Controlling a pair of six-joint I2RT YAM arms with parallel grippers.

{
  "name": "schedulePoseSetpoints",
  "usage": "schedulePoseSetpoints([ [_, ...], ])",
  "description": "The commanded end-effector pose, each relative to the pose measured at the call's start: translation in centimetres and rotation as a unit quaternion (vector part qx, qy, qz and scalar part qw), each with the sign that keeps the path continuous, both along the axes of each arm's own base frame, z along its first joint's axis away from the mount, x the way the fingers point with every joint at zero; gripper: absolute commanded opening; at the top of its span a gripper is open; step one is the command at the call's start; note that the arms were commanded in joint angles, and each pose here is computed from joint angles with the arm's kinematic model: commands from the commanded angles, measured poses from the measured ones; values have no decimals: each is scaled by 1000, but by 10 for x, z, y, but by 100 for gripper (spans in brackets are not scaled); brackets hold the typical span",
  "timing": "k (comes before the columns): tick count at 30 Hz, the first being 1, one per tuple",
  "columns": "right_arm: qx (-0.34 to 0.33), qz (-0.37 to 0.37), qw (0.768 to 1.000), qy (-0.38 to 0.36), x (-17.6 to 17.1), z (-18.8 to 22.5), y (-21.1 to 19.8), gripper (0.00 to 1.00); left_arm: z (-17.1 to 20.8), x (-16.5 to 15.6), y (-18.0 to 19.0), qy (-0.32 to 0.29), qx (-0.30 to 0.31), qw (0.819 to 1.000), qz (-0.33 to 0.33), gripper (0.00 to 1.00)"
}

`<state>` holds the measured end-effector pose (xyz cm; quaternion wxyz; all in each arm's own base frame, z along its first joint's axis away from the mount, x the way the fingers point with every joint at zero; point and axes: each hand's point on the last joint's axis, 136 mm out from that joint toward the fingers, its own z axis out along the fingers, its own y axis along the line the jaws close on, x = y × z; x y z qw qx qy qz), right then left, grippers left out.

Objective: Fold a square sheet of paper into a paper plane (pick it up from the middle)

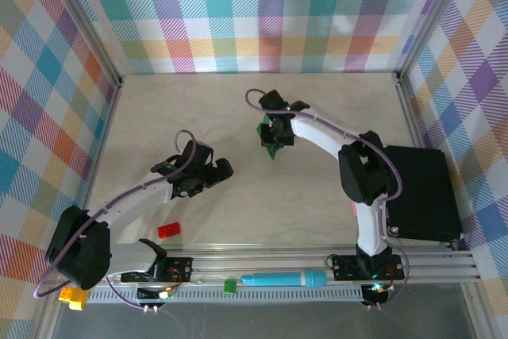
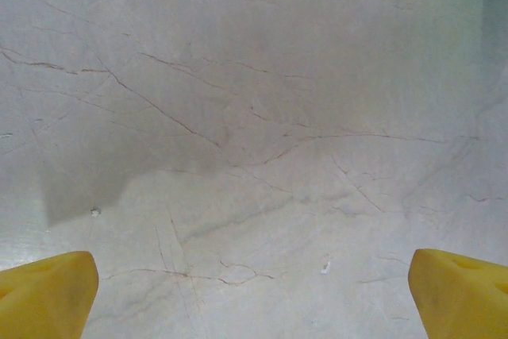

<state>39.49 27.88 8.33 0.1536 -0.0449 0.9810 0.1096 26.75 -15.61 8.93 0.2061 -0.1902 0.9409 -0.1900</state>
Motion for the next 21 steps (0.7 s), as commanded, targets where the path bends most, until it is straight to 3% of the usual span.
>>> schedulePoseSetpoints([
  [1, -14, 25, 1000, 10, 17, -10, -5, 10, 6, -5, 9, 2, 2, 1000, 16, 100],
  [12, -26, 27, 999, 10, 61, -28, -6, 10, 7, -8, 9, 2, 3, 1000, 7, 100],
  [21, -32, 22, 999, 22, 73, -41, -4, 11, -1, -4, 4, 13, 6, 1000, -3, 100],
])
